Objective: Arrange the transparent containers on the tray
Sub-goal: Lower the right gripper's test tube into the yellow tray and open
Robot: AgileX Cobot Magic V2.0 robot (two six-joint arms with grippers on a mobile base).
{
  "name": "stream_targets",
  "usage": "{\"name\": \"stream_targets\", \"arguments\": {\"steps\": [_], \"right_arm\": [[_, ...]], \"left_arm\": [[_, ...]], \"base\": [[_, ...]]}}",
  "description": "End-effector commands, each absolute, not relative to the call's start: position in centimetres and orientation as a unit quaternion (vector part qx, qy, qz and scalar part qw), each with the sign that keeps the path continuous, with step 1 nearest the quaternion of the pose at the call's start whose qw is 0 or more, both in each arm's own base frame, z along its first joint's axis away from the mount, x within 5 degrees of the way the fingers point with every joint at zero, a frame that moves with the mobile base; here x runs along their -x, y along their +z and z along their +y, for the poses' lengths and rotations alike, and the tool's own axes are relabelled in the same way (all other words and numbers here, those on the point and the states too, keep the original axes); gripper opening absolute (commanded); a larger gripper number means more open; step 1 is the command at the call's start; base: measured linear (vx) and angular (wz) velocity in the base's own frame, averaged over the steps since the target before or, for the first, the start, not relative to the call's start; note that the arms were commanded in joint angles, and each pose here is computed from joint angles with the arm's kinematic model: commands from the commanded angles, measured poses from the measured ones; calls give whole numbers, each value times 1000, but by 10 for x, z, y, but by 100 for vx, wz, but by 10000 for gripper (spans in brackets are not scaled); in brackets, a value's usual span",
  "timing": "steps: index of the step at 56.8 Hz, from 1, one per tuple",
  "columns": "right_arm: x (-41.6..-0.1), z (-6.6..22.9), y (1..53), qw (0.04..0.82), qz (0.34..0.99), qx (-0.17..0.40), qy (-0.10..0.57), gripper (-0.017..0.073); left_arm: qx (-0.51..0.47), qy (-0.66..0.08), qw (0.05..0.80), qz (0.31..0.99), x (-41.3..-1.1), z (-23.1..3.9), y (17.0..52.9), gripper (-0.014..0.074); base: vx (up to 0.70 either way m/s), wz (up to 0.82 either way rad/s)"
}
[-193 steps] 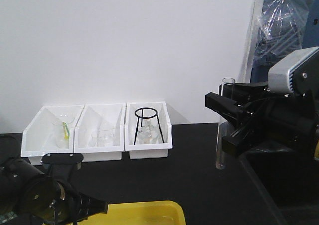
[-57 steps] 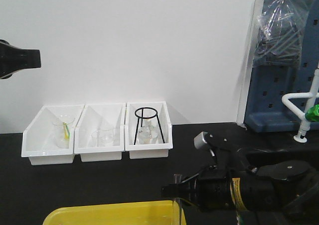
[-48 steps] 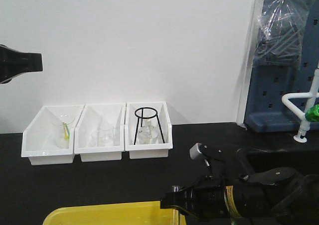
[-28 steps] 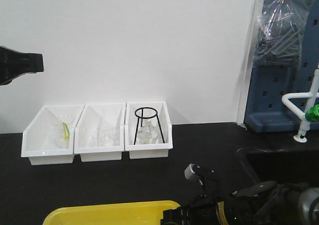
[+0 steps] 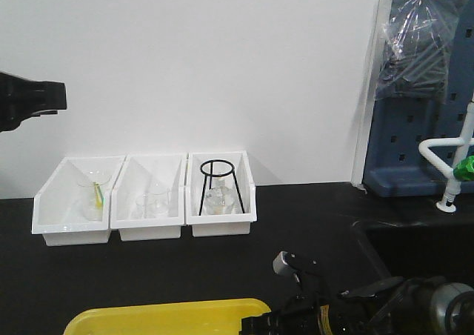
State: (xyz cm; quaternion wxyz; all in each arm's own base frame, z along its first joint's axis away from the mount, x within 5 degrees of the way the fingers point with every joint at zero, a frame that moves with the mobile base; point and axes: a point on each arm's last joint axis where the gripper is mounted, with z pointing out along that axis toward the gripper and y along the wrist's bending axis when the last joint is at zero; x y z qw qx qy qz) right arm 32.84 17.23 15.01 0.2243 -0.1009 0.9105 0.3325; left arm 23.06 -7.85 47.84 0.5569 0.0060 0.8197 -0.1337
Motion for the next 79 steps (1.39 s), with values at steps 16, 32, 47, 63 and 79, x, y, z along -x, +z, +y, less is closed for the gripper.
{"name": "stream_targets", "arguments": {"steps": [16,32,47,63,79], "right_arm": [[-334,173,174,264,896,111,338,540],[-319,174,216,296,865,176,365,365],[-273,157,322,432,787,247,363,-14],[-203,122,410,589,694,254,328,-13],[-171,99,422,650,669,211,292,-13]], "left_arm": [[-9,-149,594,790,-221,-77,497,174],[-39,-117,561,819,-218,-76,489,162],[-138,-99,463,870,-211,-84,458,-8],[-182,-178,500,828,-174,-85,427,-8],[-139,-228,581,769,-121,-65,396,-6]], "base": [[0,0],[0,0],[0,0],[0,0],[0,0]]}}
